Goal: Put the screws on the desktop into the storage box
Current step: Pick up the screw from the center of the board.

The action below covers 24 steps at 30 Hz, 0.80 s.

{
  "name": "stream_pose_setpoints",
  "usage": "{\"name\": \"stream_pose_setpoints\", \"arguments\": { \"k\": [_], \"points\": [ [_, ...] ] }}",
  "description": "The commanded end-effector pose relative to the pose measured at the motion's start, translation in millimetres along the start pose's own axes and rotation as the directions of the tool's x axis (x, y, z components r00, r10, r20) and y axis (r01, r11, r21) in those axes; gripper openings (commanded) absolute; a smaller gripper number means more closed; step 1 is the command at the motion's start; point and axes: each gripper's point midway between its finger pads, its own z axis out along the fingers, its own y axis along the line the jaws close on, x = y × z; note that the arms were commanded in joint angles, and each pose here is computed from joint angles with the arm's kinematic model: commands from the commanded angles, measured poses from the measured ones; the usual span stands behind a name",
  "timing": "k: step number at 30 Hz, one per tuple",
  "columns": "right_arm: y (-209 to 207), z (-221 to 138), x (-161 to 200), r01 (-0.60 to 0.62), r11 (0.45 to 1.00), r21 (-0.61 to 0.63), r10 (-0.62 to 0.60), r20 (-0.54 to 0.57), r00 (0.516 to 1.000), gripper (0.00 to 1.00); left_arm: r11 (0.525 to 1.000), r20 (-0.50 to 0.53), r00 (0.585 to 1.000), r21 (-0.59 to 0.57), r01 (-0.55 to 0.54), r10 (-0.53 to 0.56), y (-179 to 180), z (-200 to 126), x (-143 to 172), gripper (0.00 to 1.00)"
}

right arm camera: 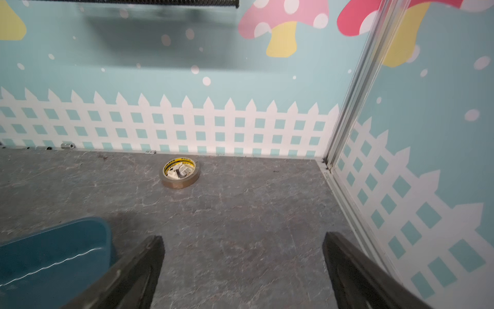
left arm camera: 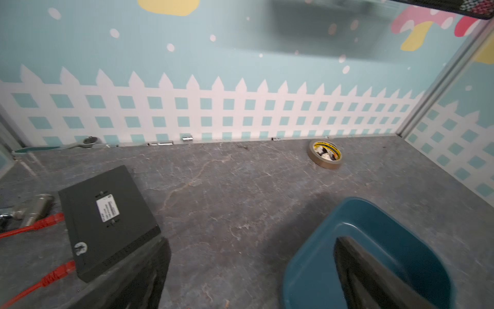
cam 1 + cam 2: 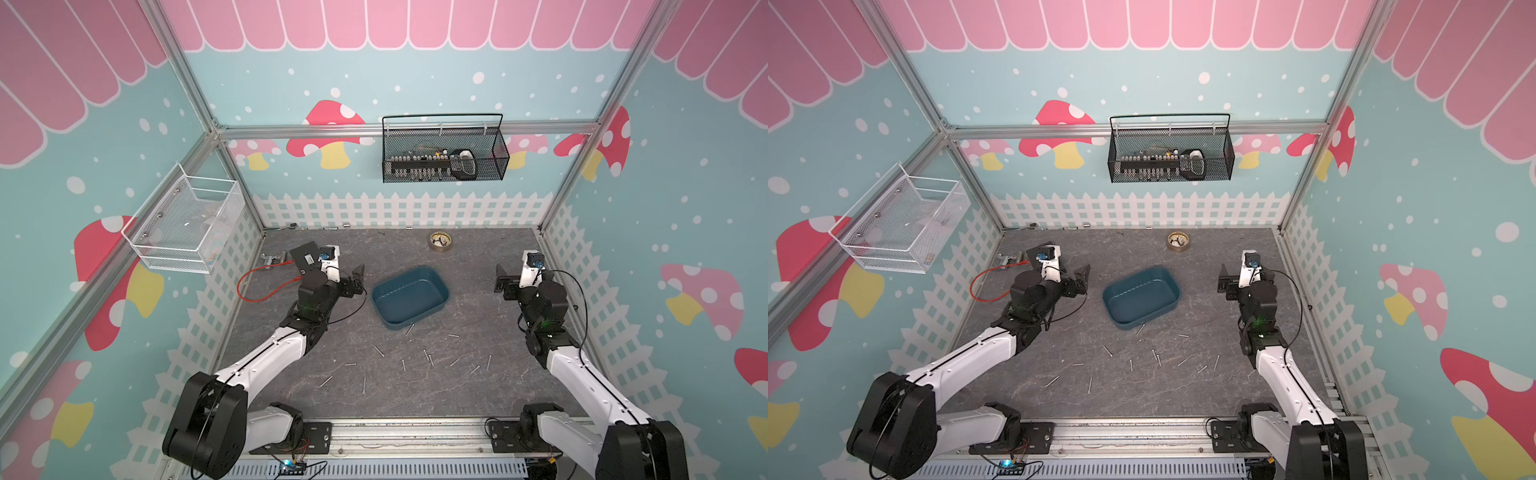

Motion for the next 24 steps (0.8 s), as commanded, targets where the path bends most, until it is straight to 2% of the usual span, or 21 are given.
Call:
{"name": "stream_pose_setpoints", "arguments": {
  "k": [1, 3, 6, 10, 17, 24],
  "points": [
    [12.1, -10.7, 33.6, -0.020, 1.000, 0.009, 0.022, -0.227, 0.974, 0.99, 0.999, -0.157, 0.987, 0.015, 0.045, -0.042, -27.2, -13.3, 17.1, 0.99],
    [26.0, -14.3, 38.2, 0.007, 1.000, -0.016, -0.012, -0.296, 0.955, 0.94, 0.997, -0.208, 0.977, 0.055, 0.062, -0.049, -44.7, -19.3, 19.5, 0.99],
    [51.3, -22.3, 49.1, 0.057, 0.995, -0.083, -0.086, -0.398, 0.913, 0.94, 0.976, -0.310, 0.949, 0.182, 0.120, -0.059, -71.4, -31.4, 35.2, 0.99],
    [77.4, -34.9, 67.8, 0.097, 0.981, -0.169, -0.173, -0.516, 0.839, 0.94, 0.948, -0.416, 0.906, 0.252, 0.195, -0.076, -87.3, -50.7, 55.9, 0.99],
    [112.4, -52.0, 105.2, 0.119, 0.939, -0.323, -0.306, -0.628, 0.715, 0.90, 0.926, -0.510, 0.853, 0.261, 0.274, -0.109, -90.6, -83.9, 72.6, 0.99],
    [131.6, -57.7, 144.2, 0.113, 0.912, -0.395, -0.370, -0.670, 0.643, 0.81, 0.925, -0.531, 0.837, 0.234, 0.300, -0.137, -83.3, -103.5, 86.0, 0.99]
  ]
}}
